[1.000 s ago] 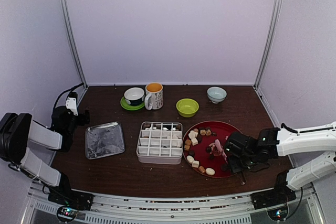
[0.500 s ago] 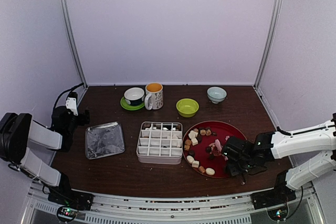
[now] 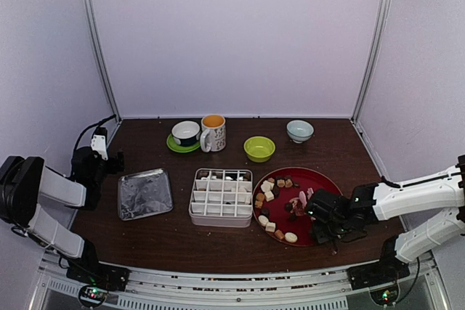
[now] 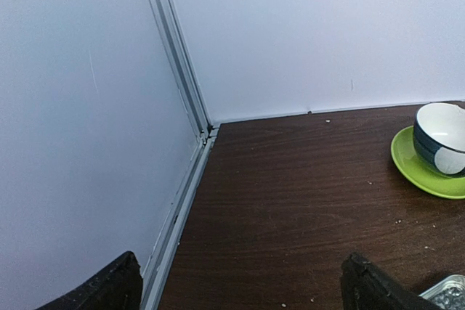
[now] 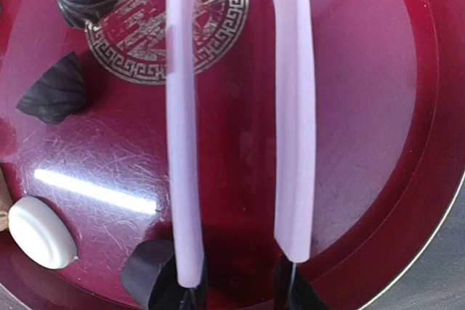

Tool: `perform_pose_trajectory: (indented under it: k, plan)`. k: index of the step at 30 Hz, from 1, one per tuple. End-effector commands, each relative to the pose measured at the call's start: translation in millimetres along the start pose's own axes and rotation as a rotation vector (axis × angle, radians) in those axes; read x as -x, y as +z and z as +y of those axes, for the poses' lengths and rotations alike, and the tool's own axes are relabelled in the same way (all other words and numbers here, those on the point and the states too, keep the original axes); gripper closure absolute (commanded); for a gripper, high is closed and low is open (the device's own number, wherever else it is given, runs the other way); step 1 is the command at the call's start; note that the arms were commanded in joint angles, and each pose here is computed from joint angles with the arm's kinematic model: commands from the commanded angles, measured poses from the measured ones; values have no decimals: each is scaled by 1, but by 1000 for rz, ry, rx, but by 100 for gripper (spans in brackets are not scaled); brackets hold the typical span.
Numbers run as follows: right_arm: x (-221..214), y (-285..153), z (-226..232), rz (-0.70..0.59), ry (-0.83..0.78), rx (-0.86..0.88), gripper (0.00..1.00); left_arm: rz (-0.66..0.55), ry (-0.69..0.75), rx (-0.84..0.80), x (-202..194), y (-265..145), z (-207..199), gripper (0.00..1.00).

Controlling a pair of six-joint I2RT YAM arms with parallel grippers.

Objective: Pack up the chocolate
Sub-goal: Pick up the clamp from the plate, then pick up the fake chocolate from the plate.

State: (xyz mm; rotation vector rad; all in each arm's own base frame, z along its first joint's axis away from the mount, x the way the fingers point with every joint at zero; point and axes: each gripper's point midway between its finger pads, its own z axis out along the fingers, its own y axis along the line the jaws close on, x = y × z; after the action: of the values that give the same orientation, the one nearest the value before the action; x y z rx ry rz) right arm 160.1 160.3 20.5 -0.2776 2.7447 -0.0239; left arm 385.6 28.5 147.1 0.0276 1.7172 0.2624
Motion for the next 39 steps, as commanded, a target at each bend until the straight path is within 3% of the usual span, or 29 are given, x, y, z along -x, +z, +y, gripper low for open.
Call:
perform_pose_trajectory:
  k: [1, 17, 39]
  plan:
    - [0, 0, 4, 6, -25, 10, 72, -66, -1, 12, 18, 1, 5, 2]
    - [29, -42, 0, -82, -18, 20, 83, -68, -1, 12, 19, 1, 5, 2]
    - [42, -92, 11, -55, -23, 112, 80, -67, -2, 12, 18, 1, 5, 2]
